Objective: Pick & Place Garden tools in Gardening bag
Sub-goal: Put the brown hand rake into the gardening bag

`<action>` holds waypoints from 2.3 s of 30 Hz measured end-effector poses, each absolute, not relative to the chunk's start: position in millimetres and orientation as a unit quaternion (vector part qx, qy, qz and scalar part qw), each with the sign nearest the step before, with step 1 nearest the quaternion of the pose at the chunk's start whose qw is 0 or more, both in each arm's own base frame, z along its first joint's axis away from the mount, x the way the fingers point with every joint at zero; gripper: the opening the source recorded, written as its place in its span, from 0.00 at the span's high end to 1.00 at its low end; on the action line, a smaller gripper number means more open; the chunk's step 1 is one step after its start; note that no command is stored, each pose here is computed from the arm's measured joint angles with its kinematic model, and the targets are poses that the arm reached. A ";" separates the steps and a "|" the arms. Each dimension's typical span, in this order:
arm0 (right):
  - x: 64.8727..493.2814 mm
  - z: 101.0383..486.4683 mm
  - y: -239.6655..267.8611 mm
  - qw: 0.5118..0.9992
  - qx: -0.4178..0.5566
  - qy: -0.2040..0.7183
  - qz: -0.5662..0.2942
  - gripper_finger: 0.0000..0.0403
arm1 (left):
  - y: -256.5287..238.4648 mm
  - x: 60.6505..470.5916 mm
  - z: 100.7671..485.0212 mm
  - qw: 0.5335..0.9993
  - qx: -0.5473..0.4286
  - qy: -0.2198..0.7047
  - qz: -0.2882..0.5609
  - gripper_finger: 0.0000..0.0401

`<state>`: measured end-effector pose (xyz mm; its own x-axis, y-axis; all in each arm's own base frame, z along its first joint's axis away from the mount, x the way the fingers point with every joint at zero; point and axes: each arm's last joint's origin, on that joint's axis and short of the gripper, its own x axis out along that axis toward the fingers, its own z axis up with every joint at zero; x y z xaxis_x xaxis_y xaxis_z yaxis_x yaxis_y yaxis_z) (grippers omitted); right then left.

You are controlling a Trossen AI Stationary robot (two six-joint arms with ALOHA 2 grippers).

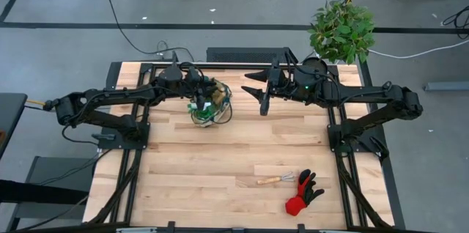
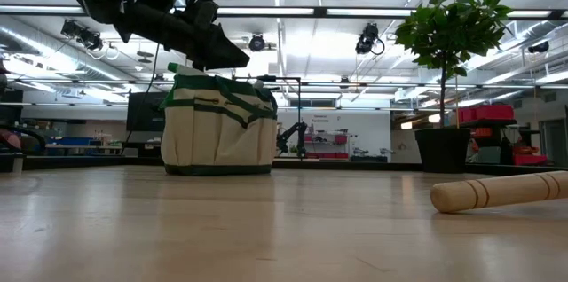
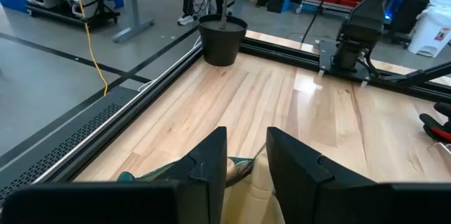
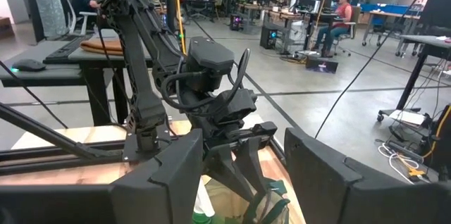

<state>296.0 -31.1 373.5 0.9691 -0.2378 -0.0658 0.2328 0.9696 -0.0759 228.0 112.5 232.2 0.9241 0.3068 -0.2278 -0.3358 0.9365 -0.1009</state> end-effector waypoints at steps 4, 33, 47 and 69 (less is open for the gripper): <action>296.0 373.5 -31.1 0.992 -0.035 0.037 -0.118 0.50 | 112.5 228.0 232.2 0.978 -0.080 0.103 0.165 0.73; 296.8 369.6 -6.7 0.993 -0.072 0.060 -0.070 0.50 | 78.7 258.8 311.8 0.989 -0.065 0.108 0.079 0.51; 291.6 351.8 29.9 0.987 -0.062 0.148 -0.005 0.50 | 63.4 264.3 354.0 0.996 -0.042 0.068 0.048 0.56; 278.4 328.4 57.3 0.960 -0.041 0.271 0.059 0.50 | 43.7 236.4 354.3 0.991 -0.072 0.095 0.055 0.56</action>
